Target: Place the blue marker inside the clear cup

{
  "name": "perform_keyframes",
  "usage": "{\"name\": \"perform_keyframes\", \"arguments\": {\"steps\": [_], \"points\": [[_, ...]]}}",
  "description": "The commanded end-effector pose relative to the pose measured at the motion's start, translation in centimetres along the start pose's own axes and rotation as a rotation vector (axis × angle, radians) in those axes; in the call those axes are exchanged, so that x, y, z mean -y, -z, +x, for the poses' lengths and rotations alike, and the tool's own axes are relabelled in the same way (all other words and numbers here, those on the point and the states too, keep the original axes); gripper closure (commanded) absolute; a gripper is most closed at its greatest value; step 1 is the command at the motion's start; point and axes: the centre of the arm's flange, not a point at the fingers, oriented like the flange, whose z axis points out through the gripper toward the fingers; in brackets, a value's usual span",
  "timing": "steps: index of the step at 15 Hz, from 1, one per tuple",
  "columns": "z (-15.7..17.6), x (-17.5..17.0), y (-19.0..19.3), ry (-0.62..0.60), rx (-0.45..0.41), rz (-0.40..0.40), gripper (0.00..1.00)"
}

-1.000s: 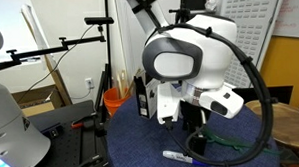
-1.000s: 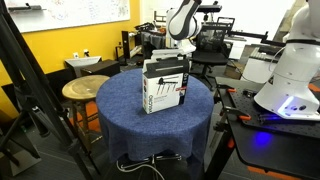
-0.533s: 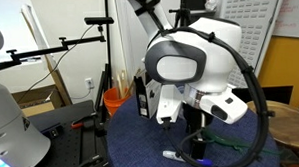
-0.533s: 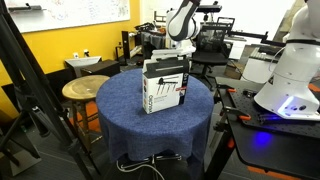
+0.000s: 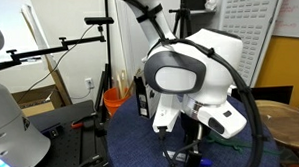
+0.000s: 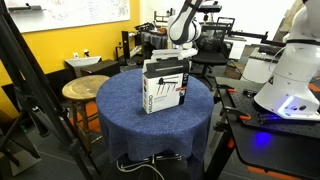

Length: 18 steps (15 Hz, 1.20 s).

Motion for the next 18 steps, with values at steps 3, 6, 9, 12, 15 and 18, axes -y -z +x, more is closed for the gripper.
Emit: {"name": "perform_keyframes", "arguments": {"steps": [3,6,9,12,15,18], "points": [[0.6,-0.9,-0.5,-0.045,0.012,0.001,0.59],[0.6,-0.6,0.6,-0.036,-0.007,0.006,0.81],[0.1,-0.4,1.4,-0.021,-0.018,0.01,1.0],[-0.6,0.1,2.3,0.0,-0.035,0.011,0.95],[-1.5,0.6,3.8,0.028,-0.055,0.005,0.95],[-2.1,1.2,5.5,0.058,-0.073,-0.004,0.95]]}}
